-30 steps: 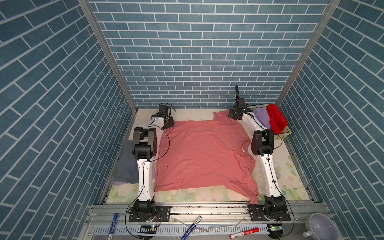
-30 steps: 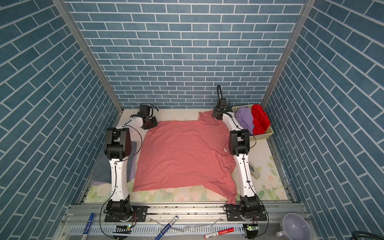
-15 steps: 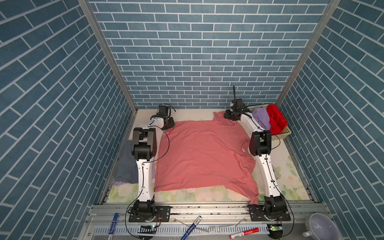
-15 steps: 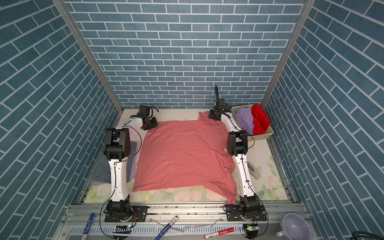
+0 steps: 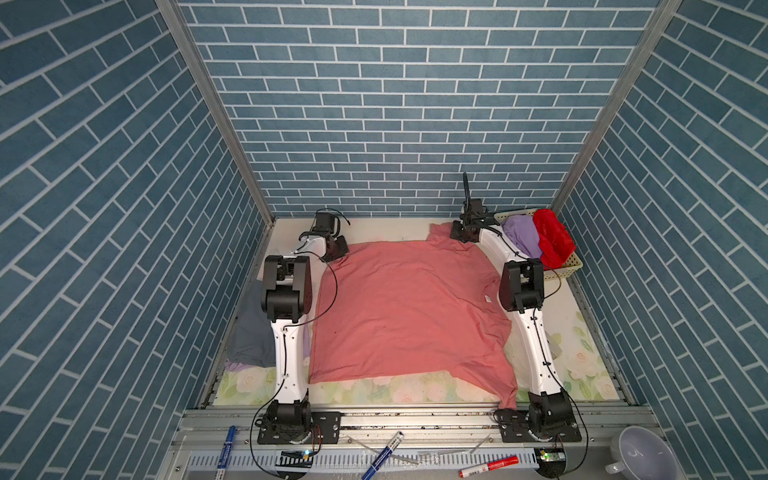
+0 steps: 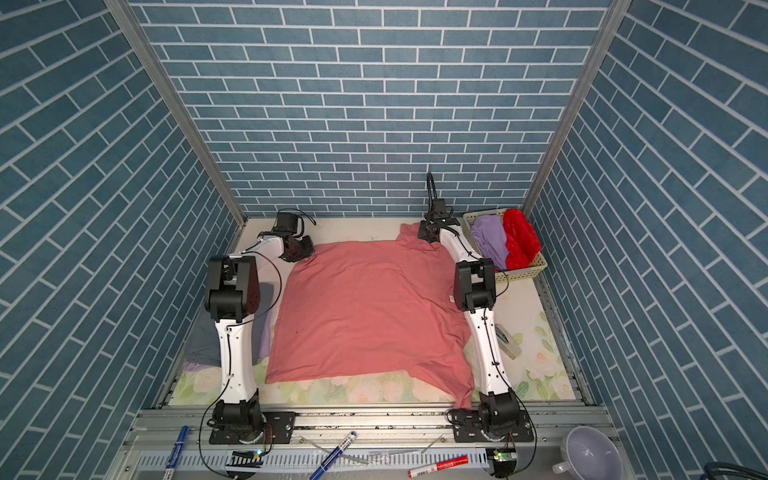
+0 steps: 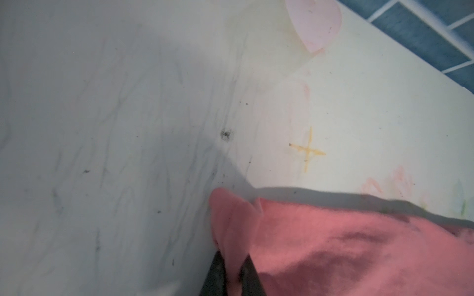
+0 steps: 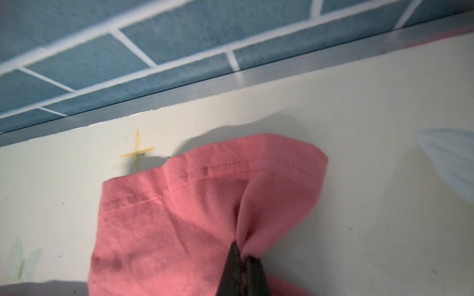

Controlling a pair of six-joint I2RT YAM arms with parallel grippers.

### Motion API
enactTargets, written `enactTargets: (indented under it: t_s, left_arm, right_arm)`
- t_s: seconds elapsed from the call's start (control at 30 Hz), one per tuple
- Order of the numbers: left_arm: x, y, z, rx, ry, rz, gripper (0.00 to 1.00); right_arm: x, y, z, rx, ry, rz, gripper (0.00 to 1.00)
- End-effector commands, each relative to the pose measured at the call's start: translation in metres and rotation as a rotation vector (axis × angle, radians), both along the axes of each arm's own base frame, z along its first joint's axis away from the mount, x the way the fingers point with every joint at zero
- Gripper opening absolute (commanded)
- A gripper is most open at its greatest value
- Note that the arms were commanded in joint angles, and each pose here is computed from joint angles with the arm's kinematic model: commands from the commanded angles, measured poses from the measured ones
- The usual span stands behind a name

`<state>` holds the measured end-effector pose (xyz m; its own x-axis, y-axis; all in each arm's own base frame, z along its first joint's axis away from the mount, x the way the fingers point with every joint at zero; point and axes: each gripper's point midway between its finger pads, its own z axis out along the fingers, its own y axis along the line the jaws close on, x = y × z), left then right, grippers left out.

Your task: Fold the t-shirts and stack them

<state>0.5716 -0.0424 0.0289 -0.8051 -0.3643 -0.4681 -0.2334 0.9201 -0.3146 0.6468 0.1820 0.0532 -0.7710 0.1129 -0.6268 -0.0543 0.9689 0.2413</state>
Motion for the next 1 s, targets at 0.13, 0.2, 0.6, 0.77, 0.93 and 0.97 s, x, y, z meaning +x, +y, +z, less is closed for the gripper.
enactTargets:
  t_s: [0.13, 0.2, 0.6, 0.77, 0.93, 0.97]
  left_arm:
    - [0.009, 0.014, 0.056, 0.002, -0.14, -0.032, 0.0]
    - [0.008, 0.014, 0.07, 0.014, -0.174, -0.05, 0.0]
    - [-0.059, 0.023, 0.102, 0.104, -0.218, -0.081, 0.0]
    - [-0.112, 0.03, 0.088, 0.141, -0.153, -0.07, 0.0]
    - [-0.167, 0.041, 0.077, 0.182, -0.096, -0.007, 0.15]
    - [-0.176, 0.042, 0.079, 0.181, -0.103, 0.003, 0.22]
  right_arm:
    - [-0.019, -0.008, 0.094, -0.108, -0.12, 0.131, 0.0]
    - [-0.029, -0.009, 0.094, -0.12, -0.103, 0.149, 0.0]
    - [-0.105, -0.034, 0.109, -0.184, -0.058, 0.171, 0.0]
    - [-0.153, -0.044, 0.095, -0.2, -0.008, 0.179, 0.0]
    - [-0.209, -0.057, 0.079, -0.225, 0.047, 0.145, 0.0]
    - [-0.218, -0.061, 0.075, -0.241, 0.05, 0.134, 0.0]
